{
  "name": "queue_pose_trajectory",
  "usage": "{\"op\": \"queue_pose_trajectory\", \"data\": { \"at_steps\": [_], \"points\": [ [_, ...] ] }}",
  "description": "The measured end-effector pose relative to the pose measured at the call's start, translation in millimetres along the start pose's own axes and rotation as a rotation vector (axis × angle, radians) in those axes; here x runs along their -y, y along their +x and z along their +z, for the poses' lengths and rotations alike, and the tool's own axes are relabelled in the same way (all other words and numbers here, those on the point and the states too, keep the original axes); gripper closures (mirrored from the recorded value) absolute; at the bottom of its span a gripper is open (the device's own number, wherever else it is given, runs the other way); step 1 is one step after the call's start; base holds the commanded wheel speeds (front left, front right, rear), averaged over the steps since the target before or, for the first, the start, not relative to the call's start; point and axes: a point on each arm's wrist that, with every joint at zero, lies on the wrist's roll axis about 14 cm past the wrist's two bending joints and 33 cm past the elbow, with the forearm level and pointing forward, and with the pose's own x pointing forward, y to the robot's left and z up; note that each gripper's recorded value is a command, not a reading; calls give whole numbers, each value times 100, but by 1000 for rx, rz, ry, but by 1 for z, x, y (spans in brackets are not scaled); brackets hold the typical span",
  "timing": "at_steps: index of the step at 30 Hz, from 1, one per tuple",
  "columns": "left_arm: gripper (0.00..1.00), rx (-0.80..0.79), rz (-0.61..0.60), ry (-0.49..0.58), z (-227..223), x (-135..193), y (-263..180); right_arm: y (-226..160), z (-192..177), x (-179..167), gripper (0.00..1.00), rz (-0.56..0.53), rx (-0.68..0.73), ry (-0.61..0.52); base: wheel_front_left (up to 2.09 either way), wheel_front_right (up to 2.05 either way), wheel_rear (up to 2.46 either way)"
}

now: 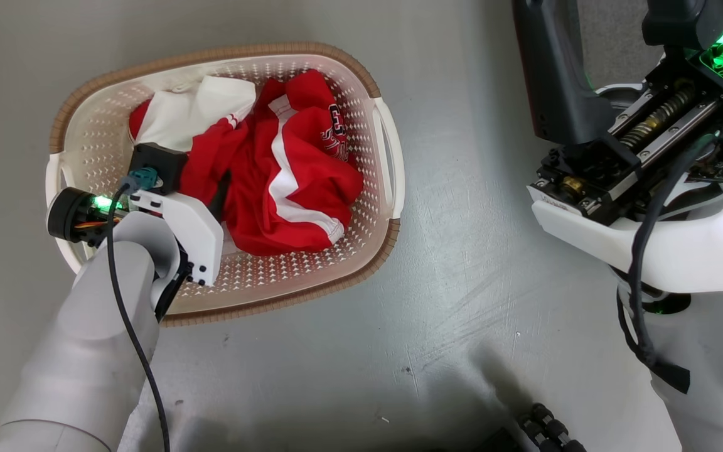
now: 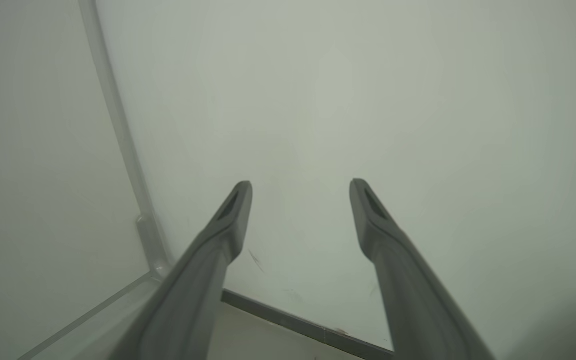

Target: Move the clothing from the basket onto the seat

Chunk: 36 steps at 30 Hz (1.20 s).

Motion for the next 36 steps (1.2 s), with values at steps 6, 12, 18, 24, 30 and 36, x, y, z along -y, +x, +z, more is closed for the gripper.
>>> {"op": "queue_pose_trajectory", "data": {
  "at_steps": [6,12,18,24,30,36],
  "points": [
    [100,-2,4,-22,-3,-3,8,3,-7,2,0,3,3,-1,0,0,0],
    [100,34,16,-87,3,-5,14,4,-11,4,0,2,3,-3,0,0,0],
    [100,60,25,-127,7,-6,12,6,-12,2,0,6,6,1,0,0,0],
    [100,103,41,-166,17,-10,7,12,-5,-1,0,18,29,-1,0,0,0],
    [100,144,47,-174,29,-11,1,14,-2,-4,0,27,32,-13,0,0,0],
    [100,212,45,-197,48,-9,-7,16,1,-7,0,34,32,-16,0,0,0]
  ]
}}
